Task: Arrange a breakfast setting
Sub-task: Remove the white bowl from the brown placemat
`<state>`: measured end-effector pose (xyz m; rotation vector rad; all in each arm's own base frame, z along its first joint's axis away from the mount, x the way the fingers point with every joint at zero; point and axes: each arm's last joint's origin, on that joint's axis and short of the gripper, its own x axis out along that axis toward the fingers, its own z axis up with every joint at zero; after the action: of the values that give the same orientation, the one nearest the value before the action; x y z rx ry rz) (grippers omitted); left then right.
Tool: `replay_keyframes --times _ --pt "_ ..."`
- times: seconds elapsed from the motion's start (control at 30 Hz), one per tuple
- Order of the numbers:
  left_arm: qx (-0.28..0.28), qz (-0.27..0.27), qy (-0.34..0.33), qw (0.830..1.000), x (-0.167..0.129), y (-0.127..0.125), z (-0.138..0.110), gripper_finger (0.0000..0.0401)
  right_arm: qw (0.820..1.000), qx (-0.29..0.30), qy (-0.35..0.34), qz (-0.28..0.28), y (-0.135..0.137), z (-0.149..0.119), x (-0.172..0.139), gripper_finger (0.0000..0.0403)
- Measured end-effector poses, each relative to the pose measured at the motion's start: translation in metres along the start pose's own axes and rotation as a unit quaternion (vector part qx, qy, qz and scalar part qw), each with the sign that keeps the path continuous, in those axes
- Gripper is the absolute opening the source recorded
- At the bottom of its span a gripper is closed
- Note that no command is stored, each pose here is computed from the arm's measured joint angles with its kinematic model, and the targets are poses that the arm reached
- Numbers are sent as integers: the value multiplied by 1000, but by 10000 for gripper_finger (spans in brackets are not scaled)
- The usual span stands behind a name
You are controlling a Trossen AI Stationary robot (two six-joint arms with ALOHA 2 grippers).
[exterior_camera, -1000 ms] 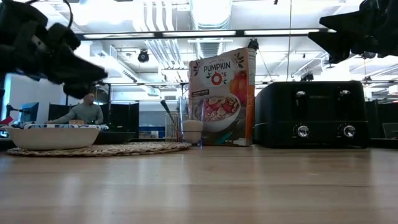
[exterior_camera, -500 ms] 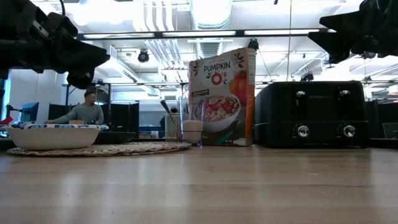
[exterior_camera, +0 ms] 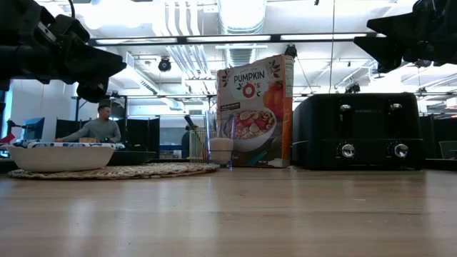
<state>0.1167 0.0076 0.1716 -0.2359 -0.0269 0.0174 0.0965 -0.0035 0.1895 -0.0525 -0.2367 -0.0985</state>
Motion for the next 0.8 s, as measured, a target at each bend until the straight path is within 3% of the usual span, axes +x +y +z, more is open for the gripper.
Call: replay_keyframes --times 0.27,0.37,0.53,0.7,0.8 --pt "6 63 -65 996 -1 2 10 62 1000 0 0 0 0 0 0 260" --pt "-7 62 -94 994 -1 1 15 62 1000 -1 0 0 0 0 0 260" --pt "-24 70 -87 993 0 2 14 62 1000 0 0 0 0 0 0 260" --pt "-42 104 -13 994 8 0 30 62 1000 0 0 0 0 0 0 260" --pt "-32 185 77 979 11 -1 46 62 1000 -1 0 0 0 0 0 260"
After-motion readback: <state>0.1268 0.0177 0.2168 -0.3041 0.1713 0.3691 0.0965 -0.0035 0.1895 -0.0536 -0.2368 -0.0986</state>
